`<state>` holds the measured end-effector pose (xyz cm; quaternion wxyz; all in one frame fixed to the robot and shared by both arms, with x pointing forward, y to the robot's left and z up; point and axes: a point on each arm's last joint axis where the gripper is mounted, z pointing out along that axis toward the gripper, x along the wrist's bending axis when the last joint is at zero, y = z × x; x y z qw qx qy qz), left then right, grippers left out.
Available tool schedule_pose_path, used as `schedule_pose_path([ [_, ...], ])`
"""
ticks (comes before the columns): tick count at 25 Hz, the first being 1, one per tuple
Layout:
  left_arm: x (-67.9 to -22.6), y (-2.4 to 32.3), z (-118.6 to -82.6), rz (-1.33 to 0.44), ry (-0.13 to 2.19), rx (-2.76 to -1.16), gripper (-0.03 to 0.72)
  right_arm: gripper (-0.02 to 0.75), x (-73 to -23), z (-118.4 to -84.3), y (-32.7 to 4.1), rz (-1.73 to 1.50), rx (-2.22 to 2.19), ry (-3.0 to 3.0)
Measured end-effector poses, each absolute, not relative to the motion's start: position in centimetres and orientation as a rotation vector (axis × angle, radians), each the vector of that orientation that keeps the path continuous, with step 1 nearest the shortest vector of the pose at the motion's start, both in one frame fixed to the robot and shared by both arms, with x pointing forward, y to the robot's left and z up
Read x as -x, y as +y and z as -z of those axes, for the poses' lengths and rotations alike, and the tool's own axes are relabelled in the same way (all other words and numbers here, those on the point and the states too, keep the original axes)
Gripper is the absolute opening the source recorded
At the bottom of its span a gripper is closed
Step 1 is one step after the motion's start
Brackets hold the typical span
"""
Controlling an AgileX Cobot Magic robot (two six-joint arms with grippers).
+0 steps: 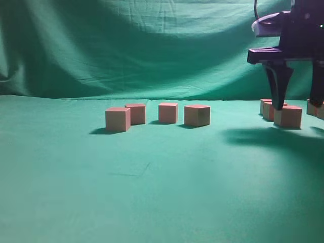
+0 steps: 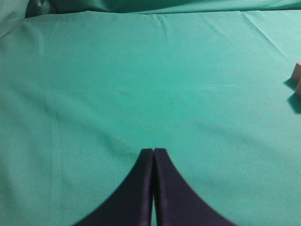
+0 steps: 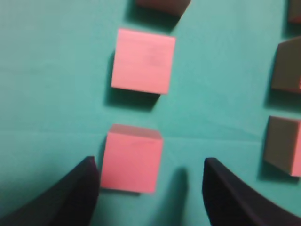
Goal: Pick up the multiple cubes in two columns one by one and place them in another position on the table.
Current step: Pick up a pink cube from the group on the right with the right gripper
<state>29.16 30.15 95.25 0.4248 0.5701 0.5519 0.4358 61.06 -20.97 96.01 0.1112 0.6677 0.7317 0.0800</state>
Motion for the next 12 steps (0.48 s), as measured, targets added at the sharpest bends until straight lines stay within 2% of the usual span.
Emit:
schedule_pose_path([
  [12, -29.2, 30.1, -95.3, -1.09, 1.38, -1.426, 0.0, 0.435, -61.9, -93.4, -20.5, -0.254, -1.994, 2.156],
])
